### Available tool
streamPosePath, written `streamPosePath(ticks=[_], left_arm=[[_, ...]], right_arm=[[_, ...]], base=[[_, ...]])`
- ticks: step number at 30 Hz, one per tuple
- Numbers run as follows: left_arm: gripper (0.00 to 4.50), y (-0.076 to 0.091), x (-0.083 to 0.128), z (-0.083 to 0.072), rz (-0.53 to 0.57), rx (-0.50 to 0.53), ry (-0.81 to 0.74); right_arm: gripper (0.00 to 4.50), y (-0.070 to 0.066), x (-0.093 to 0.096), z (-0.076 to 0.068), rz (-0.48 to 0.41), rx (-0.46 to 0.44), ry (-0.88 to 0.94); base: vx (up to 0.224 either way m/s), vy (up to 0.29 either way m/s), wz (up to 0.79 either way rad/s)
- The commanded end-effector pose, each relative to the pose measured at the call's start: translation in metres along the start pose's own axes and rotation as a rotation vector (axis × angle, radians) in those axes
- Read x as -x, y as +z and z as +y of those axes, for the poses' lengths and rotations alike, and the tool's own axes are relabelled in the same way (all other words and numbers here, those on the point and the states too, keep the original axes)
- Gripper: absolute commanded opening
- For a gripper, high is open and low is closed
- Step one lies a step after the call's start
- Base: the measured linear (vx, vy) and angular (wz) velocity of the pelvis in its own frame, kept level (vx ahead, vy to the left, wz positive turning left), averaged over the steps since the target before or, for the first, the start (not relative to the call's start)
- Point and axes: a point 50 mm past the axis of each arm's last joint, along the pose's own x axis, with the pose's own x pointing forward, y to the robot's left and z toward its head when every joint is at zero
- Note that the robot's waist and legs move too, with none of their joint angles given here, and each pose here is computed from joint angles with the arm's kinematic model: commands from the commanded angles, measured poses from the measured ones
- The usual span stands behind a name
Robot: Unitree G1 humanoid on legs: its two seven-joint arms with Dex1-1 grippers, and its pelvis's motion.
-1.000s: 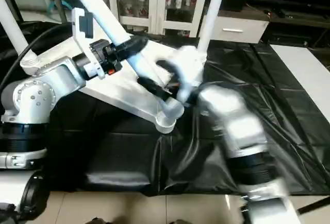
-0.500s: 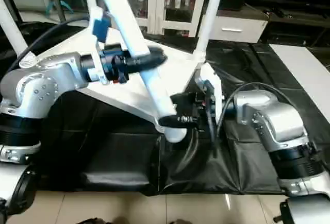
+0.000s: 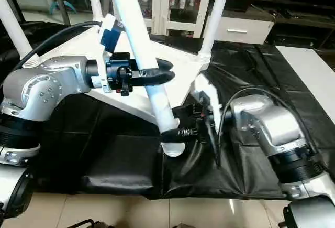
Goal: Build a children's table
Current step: Pick table leg
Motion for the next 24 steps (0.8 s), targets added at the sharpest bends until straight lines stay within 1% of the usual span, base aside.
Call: streamPosePath(ticks=[1, 5, 7, 9, 12, 13, 14, 15, 16, 18, 24], left_arm=[[1.75, 0.0099, -0.0067, -0.0067, 0.015, -0.068, -0.044], [1.75, 0.0091, -0.0076, -0.0068, 0.025, -0.069, -0.051], [1.75, 0.0089, -0.0078, -0.0071, 0.03, -0.07, -0.056], [1.75, 0.0089, -0.0077, -0.0074, 0.031, -0.073, -0.061], [1.75, 0.0086, -0.0076, -0.0082, 0.042, -0.076, -0.07], [1.75, 0.0085, -0.0076, -0.0081, 0.044, -0.076, -0.07], [1.75, 0.0081, -0.0076, -0.0081, 0.049, -0.079, -0.071], [1.75, 0.0078, -0.0077, -0.0081, 0.052, -0.081, -0.072], [1.75, 0.0074, -0.008, -0.0084, 0.054, -0.082, -0.075], [1.75, 0.0071, -0.0083, -0.0086, 0.056, -0.082, -0.078], [1.75, 0.0076, -0.0099, -0.0077, 0.055, -0.087, -0.074]], right_arm=[[3.94, -0.0002, -0.0033, -0.0022, 0.016, 0.021, -0.015], [3.79, -0.0008, -0.0086, -0.0025, 0.032, 0.036, -0.012], [3.48, -0.0019, -0.0094, -0.0023, 0.039, 0.038, -0.007], [3.48, -0.0019, -0.0098, -0.0024, 0.039, 0.038, -0.006], [3.1, -0.0019, -0.0096, -0.0029, 0.045, 0.041, -0.004], [3.06, -0.0021, -0.0094, -0.003, 0.048, 0.042, -0.003], [2.93, -0.0023, -0.0093, -0.0032, 0.051, 0.043, -0.003], [2.93, -0.0025, -0.009, -0.0033, 0.055, 0.045, -0.002], [2.73, -0.0026, -0.0088, -0.0034, 0.058, 0.046, 0.0], [2.73, -0.0029, -0.0087, -0.0033, 0.063, 0.048, 0.004], [2.2, -0.006, -0.0104, -0.0019, 0.074, 0.051, 0.011]], base=[[0.0, 0.0, 0.0], [0.0, 0.0, 0.0], [0.0, 0.0, 0.0], [0.0, 0.0, 0.0], [0.0, 0.0, 0.0], [0.0, 0.0, 0.0], [0.0, 0.0, 0.0], [0.0, 0.0, 0.0], [0.0, 0.0, 0.0], [0.0, 0.0, 0.0], [0.0, 0.0, 0.0]])
